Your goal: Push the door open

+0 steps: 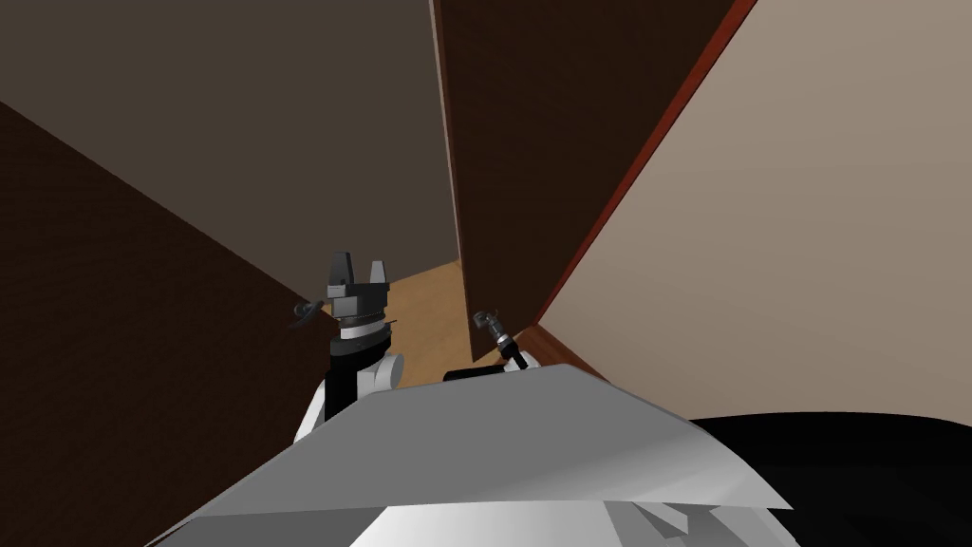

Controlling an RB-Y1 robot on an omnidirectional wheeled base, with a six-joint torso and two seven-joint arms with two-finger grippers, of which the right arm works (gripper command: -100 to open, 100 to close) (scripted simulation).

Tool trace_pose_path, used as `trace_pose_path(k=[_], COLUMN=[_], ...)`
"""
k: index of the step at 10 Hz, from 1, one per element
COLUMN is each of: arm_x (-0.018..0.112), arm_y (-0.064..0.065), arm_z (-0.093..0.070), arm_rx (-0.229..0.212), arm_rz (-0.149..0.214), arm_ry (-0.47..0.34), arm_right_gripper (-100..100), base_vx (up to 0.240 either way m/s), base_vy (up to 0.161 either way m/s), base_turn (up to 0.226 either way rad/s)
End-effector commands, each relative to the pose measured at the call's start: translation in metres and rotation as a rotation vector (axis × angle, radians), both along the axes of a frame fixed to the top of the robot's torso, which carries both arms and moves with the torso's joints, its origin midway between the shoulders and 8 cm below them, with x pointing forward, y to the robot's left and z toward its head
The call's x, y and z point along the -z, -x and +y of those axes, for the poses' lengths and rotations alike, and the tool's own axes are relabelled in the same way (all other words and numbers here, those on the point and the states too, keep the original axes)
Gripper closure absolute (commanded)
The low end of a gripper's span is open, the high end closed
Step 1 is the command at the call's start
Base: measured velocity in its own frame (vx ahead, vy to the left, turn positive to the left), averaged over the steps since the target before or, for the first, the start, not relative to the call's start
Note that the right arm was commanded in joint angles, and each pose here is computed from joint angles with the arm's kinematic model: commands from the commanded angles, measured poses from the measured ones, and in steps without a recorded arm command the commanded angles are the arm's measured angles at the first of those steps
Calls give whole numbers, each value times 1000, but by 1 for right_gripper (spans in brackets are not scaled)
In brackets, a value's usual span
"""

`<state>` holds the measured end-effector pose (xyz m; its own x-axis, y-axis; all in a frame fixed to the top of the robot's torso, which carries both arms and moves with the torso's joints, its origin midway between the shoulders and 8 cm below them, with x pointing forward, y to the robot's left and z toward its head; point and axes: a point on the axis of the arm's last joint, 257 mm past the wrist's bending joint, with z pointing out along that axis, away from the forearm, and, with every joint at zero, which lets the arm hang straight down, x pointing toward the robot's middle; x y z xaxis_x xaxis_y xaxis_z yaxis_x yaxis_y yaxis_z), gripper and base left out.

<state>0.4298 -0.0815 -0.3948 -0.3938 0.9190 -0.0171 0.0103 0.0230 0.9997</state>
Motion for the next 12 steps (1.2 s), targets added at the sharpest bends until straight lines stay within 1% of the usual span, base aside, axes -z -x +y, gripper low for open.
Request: trace_pose_path(k=[1,2,3,4,5,6,7,9,11,12], arm_x=[-3,-3,-3,-3,-3,-3,-3,-3,-3,-3], arm_y=[-9,-11,-15,-15,-18,-20,-23,-26,-30,-31], arm_z=[-9,-13,-22,-22,-30,-34,-41,-48,-59,-61], arm_rx=[20,32,57,57,81,93,116,138,179,187], arm_rz=[-19,-19,-20,-20,-20,-20,-20,-19,-18,-17], arm_ry=[2,3,3,3,3,3,2,-1,-7,-9], arm_right_gripper=[100,100,100,100,100,100,100,100,100,100], base_vx=[81,70,110,83,93,101,131,153,143,144], base_vy=[87,63,110,105,116,127,152,140,162,118], base_turn=[-28,-14,-62,-43,-69,-62,-50,-62,-70,-60])
